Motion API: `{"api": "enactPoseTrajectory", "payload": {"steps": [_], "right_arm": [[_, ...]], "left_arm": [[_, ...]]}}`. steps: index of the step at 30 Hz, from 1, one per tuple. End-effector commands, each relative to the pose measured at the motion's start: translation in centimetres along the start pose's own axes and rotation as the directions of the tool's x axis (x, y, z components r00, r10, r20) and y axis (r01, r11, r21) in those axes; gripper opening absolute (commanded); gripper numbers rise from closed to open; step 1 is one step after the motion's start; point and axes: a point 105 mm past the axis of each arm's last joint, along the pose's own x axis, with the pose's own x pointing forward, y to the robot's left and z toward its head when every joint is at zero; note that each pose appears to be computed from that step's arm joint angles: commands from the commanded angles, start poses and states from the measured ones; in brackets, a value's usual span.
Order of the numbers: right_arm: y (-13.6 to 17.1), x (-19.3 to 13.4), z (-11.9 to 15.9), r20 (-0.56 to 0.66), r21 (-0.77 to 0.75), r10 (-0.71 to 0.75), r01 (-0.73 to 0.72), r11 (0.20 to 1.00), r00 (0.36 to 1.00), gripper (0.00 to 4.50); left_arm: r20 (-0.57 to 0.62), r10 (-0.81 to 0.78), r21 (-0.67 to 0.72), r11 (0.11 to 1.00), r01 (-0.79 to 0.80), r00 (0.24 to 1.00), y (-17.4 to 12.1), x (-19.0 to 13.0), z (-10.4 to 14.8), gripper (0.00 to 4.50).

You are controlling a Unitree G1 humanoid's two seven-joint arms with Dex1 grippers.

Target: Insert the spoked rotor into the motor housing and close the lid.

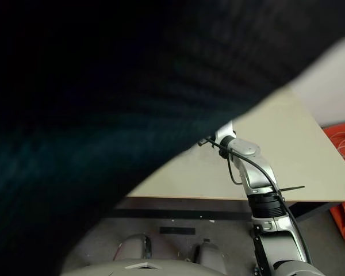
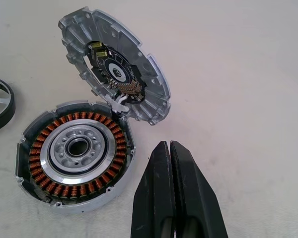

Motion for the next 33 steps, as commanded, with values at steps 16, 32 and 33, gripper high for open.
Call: {"api": "enactPoseTrajectory", "payload": {"steps": [16,32,33], "right_arm": [[-0.4,-0.4,1.4,0.054,-0.011,-0.019,0.02,1.0,0.998,0.01],[-0.8,-0.5,1.4,0.054,-0.009,-0.038,0.039,0.999,0.998,0.0],[-0.8,-0.6,1.4,0.054,-0.009,-0.038,0.039,0.999,0.998,0.0]], "left_arm": [[-0.001,-0.031,-0.194,0.98,0.03,1.0,-2.9,2.3,-2.4,4.4],[0.073,0.015,-0.219,0.976,0.001,0.997,-2.6,3.3,-1.4,3.17],[0.074,0.017,-0.221,0.975,-0.001,0.997,-2.5,3.3,-1.4,2.8]]}}
